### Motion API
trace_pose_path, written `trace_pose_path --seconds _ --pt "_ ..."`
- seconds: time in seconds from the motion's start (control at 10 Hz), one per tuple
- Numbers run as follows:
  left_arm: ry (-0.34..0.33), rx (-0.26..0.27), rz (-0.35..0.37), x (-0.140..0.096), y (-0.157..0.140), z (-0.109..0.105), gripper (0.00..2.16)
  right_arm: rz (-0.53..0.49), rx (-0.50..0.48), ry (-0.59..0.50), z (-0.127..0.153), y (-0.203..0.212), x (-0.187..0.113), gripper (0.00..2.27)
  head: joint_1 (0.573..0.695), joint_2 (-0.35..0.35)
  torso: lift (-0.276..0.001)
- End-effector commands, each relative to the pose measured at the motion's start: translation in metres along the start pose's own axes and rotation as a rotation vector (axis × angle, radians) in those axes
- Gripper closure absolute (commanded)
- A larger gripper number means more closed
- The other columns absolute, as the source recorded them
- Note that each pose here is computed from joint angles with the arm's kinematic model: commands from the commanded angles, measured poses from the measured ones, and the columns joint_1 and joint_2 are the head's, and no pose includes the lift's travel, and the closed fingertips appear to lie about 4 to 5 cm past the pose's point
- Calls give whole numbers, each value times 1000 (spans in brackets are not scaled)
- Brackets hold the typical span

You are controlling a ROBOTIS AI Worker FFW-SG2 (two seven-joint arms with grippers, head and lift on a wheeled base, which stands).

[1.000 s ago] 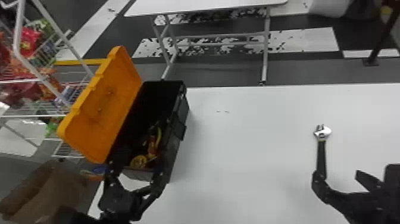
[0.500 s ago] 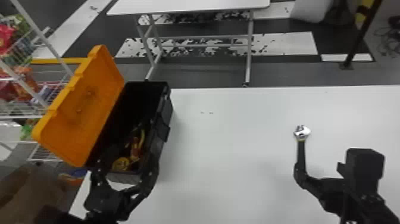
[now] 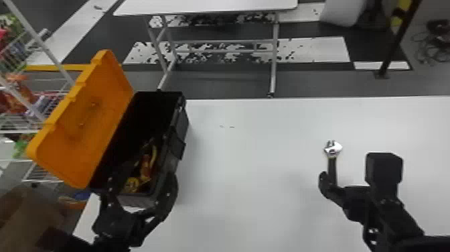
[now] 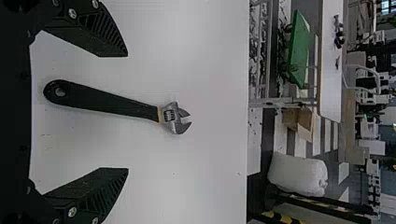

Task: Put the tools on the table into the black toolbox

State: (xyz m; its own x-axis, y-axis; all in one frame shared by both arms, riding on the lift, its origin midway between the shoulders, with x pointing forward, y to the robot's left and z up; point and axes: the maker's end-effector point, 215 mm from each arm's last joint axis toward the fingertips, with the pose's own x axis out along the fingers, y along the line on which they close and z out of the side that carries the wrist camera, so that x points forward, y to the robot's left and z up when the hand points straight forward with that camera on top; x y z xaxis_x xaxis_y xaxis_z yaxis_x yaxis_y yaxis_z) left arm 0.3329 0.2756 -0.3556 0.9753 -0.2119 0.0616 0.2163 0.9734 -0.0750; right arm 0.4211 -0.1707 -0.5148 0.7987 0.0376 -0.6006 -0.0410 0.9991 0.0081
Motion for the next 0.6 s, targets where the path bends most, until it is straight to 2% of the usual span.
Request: trace_pose_path --seconds 0.0,0.5 --pt "3 -1 -2 0 0 -1 36 -2 -4 12 -3 0 9 144 695 159 -75" --pt "14 -3 -1 1 1 -5 36 5 -25 71 -25 7 34 140 695 158 -75"
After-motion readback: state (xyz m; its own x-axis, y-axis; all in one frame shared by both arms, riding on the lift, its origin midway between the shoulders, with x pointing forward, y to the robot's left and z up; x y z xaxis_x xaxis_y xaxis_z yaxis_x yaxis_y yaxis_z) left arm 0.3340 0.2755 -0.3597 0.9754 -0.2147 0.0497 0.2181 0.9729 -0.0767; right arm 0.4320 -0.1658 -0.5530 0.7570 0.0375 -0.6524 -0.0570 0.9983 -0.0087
